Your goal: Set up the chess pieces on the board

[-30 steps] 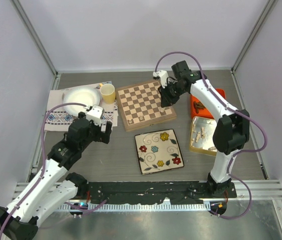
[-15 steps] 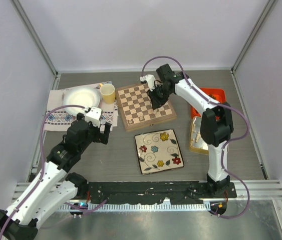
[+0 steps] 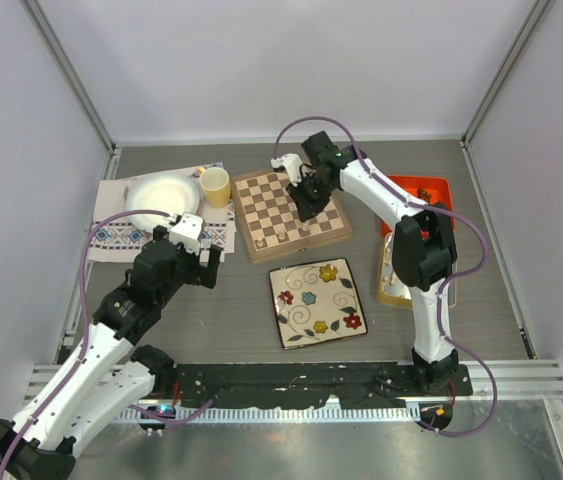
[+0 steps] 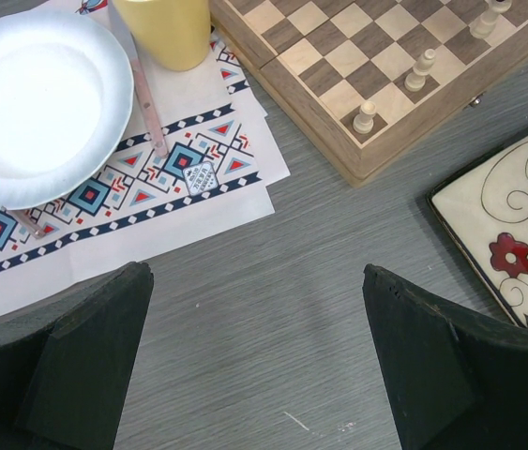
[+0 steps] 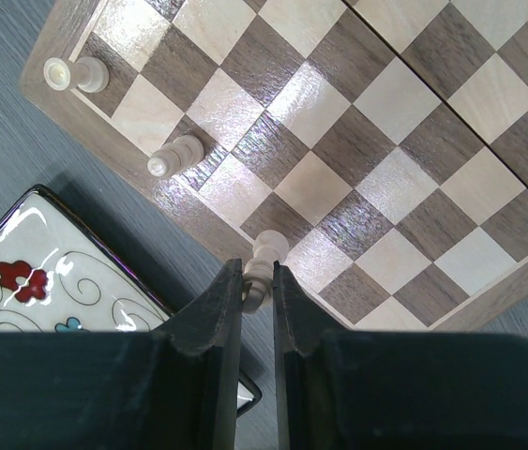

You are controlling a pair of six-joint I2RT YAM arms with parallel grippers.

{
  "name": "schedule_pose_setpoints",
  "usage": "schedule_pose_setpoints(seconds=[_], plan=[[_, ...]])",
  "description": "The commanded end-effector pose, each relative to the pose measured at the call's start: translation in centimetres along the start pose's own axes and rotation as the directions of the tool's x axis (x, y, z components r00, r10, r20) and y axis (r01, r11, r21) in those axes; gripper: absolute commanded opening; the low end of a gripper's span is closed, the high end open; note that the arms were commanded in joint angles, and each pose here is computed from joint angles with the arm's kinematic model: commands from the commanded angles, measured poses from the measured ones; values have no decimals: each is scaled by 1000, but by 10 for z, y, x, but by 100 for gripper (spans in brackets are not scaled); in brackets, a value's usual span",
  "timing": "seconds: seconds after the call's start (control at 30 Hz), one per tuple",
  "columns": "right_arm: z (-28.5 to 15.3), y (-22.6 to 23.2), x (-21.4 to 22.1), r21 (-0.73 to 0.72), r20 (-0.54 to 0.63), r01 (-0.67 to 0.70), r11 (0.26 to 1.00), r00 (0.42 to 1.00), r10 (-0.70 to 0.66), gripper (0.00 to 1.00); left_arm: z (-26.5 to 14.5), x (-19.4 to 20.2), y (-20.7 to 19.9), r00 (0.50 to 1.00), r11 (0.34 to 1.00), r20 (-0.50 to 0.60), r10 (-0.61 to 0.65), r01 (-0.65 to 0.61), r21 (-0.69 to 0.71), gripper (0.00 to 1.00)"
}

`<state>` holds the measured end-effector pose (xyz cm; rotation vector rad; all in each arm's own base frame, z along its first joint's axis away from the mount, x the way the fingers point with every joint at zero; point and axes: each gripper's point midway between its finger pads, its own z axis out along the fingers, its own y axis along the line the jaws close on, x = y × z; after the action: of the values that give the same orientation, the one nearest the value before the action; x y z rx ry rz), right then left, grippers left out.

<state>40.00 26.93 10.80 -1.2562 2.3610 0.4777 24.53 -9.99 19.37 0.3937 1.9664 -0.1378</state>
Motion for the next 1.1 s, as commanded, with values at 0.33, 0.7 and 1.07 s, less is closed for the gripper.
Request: schedule_pose_setpoints(seconds=[0.33, 0.7, 1.07], plan=[[-3, -2, -17, 22, 27, 23, 999, 999, -24, 5, 2, -12, -1, 999, 1000, 48, 4, -4, 10, 100], [1, -2, -16, 20, 23, 20, 1000, 1000, -20, 6, 3, -11, -2, 999, 1000, 43, 4, -5, 13, 100], [5, 0, -18, 11, 22, 17, 1000, 1000, -17, 6, 3, -11, -2, 999, 1000, 43, 4, -5, 16, 100]])
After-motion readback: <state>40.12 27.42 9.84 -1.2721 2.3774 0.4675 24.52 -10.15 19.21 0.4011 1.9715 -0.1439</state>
